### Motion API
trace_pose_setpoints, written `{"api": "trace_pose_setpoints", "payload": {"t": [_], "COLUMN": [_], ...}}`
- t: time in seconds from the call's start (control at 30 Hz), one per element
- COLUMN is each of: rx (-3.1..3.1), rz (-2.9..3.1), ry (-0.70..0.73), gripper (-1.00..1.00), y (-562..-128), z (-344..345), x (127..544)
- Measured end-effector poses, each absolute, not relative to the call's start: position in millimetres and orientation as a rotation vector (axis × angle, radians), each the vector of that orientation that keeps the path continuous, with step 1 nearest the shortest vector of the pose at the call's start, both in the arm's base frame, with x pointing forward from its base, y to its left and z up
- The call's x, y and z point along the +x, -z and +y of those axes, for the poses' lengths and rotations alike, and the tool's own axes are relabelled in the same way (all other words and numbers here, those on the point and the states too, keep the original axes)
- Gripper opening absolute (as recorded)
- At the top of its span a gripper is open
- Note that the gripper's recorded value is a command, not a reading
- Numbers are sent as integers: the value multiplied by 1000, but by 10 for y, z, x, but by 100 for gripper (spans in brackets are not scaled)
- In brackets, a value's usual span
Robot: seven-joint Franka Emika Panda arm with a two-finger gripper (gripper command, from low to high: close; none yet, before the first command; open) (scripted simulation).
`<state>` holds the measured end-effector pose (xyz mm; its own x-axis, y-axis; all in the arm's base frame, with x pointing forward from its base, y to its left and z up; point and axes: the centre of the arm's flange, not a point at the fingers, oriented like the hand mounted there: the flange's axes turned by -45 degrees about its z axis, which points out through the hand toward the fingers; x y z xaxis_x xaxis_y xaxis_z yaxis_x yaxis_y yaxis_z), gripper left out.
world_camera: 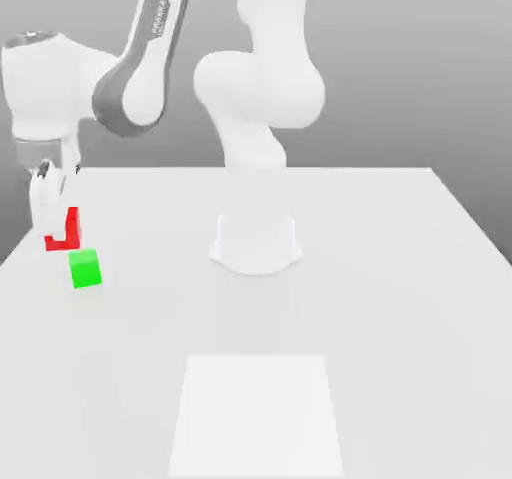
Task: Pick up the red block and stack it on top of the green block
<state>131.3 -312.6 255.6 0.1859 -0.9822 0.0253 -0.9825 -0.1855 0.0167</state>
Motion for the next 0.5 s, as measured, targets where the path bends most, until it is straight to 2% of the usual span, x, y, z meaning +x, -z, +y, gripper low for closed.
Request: {"api": "trace_pose_setpoints", "payload": {"t": [0.13, 0.5], "rx": [2395, 2455], "rz": [-2034, -2063], "ry": [-2, -19], "gripper": [-100, -100], "y": [-2475, -2141], "z": [-3175, -3192], "x": [858, 907]}}
